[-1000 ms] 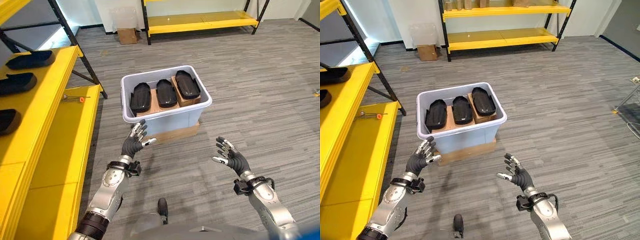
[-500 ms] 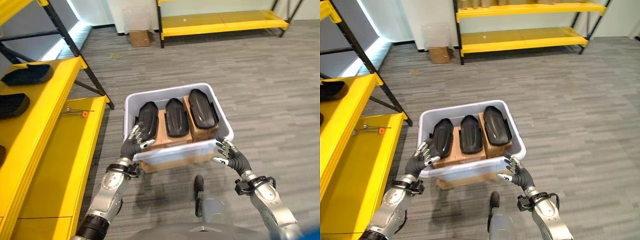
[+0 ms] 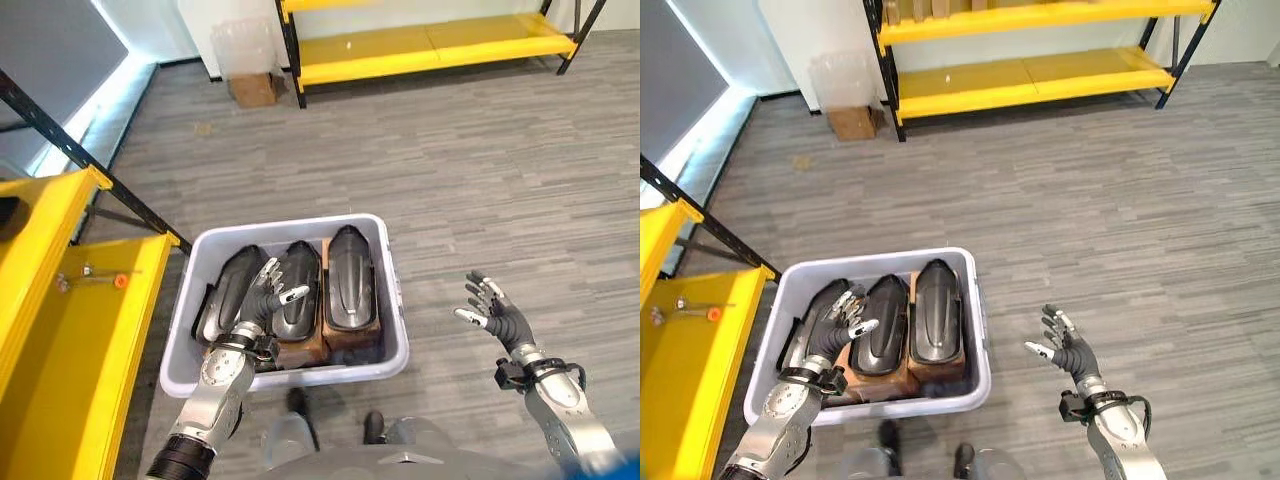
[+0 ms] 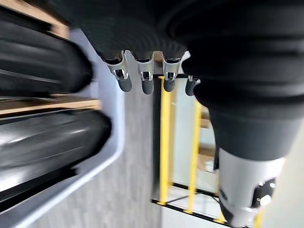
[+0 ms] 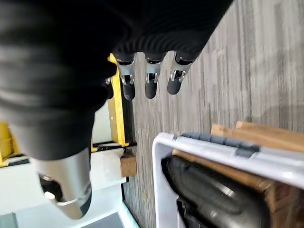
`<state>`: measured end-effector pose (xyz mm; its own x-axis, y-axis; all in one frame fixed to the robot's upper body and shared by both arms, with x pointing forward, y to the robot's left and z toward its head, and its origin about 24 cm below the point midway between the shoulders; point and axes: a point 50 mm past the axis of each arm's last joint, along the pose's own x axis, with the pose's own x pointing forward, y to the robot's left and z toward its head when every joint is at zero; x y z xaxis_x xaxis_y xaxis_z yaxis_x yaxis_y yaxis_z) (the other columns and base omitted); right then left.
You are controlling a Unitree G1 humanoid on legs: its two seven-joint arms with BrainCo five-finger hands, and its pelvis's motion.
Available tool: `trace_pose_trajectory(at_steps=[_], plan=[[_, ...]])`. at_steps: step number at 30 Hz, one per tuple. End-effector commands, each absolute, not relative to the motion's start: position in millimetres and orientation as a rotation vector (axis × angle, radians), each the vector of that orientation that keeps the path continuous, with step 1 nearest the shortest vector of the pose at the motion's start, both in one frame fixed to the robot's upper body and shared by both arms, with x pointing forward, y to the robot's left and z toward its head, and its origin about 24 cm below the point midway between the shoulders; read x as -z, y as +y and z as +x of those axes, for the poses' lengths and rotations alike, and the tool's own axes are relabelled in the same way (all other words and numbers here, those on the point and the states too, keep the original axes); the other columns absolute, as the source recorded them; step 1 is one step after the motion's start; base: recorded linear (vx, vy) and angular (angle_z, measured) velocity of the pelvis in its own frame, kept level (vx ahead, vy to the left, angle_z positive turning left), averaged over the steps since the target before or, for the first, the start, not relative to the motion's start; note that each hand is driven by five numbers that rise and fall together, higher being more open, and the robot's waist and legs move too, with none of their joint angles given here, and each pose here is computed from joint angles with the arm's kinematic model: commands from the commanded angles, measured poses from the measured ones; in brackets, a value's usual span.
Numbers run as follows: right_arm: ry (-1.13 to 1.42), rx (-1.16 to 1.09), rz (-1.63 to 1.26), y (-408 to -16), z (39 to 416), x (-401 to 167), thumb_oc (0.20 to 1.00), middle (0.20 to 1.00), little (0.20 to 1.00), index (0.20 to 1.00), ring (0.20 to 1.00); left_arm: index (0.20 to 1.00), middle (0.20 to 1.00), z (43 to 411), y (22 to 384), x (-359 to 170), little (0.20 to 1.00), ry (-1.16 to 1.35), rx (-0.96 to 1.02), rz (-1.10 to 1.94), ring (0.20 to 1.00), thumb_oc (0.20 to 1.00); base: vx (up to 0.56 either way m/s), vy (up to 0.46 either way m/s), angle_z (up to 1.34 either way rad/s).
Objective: Move parts from the plastic box to the shelf.
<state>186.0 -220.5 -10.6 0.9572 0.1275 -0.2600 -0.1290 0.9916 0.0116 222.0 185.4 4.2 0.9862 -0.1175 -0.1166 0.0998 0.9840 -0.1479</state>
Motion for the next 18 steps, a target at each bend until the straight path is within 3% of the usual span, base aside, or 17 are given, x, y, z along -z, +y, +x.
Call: trace_pose_trajectory(at_steps=[1, 18], plan=[[0.170, -0.141, 0.006, -218.4, 196.3, -4.2, 1.000, 1.000, 1.000, 1.000, 1.000, 1.000, 1.000, 223.3, 200.5, -29.6, 1.000, 0.005, 0.113, -0.093, 1.000, 1.000, 0.06, 0.195, 0.19], [0.186, -0.169, 0.012, -209.6, 195.4, 0.9, 1.000, 1.000, 1.000, 1.000, 1.000, 1.000, 1.000, 216.8, 206.9, -26.2, 1.000, 0.016, 0.072, -0.133, 1.000, 1.000, 0.01, 0.022, 0.05]])
